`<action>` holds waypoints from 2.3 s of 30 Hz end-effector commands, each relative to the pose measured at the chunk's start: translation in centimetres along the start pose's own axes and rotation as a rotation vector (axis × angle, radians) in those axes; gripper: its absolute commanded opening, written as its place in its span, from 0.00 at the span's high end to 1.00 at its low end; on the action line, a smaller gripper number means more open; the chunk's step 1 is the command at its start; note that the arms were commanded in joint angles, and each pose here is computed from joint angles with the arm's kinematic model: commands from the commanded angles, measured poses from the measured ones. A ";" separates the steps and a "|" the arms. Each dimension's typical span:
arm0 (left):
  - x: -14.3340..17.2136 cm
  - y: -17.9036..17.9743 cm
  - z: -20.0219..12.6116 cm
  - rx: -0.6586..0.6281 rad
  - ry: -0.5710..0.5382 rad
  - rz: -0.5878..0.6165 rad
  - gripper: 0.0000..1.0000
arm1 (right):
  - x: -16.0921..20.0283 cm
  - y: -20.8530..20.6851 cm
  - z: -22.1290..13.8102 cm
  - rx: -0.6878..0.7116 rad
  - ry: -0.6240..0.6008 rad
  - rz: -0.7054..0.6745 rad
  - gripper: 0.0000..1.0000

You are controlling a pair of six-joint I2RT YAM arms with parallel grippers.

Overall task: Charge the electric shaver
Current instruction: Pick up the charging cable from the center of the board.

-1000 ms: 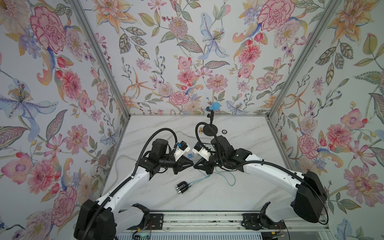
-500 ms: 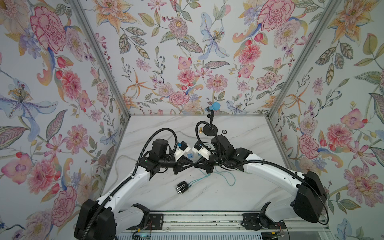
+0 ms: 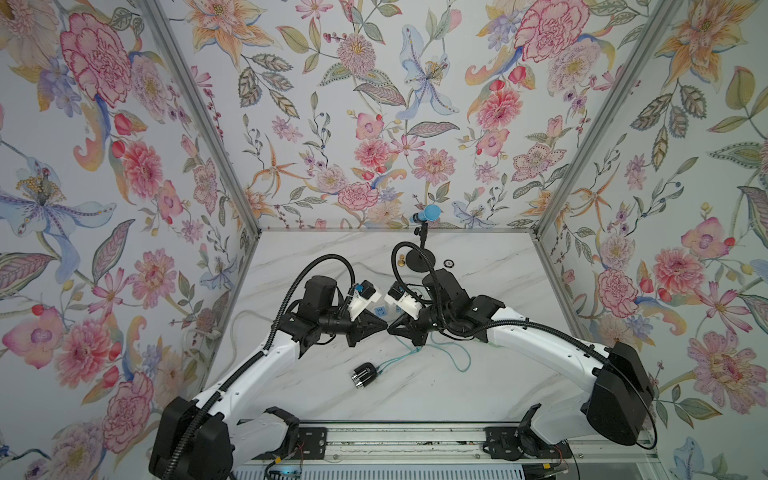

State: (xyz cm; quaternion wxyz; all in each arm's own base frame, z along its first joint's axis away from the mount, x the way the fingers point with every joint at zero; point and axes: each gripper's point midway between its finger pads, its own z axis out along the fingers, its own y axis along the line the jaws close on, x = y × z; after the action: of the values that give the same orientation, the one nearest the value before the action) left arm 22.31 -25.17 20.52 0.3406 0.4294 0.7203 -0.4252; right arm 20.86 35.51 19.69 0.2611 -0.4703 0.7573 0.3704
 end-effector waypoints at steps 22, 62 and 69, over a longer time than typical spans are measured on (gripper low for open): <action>-1.4 -1.3 0.0 0.079 0.013 0.057 1.00 | -0.6 0.7 -0.9 -0.228 0.013 -0.139 0.65; -0.4 5.3 -5.5 -0.450 0.067 0.097 0.52 | 2.8 -2.2 -0.6 -0.086 0.086 -0.018 1.00; 4.0 5.7 -4.6 -0.561 0.367 0.165 0.34 | 5.3 -4.8 -0.9 0.062 0.142 0.039 1.00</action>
State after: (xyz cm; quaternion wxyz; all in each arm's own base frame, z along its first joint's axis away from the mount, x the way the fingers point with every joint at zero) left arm 25.91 -19.42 19.75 0.4001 0.4165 0.7956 -0.1828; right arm 21.99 32.00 15.14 0.1985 -0.4877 0.7735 0.3528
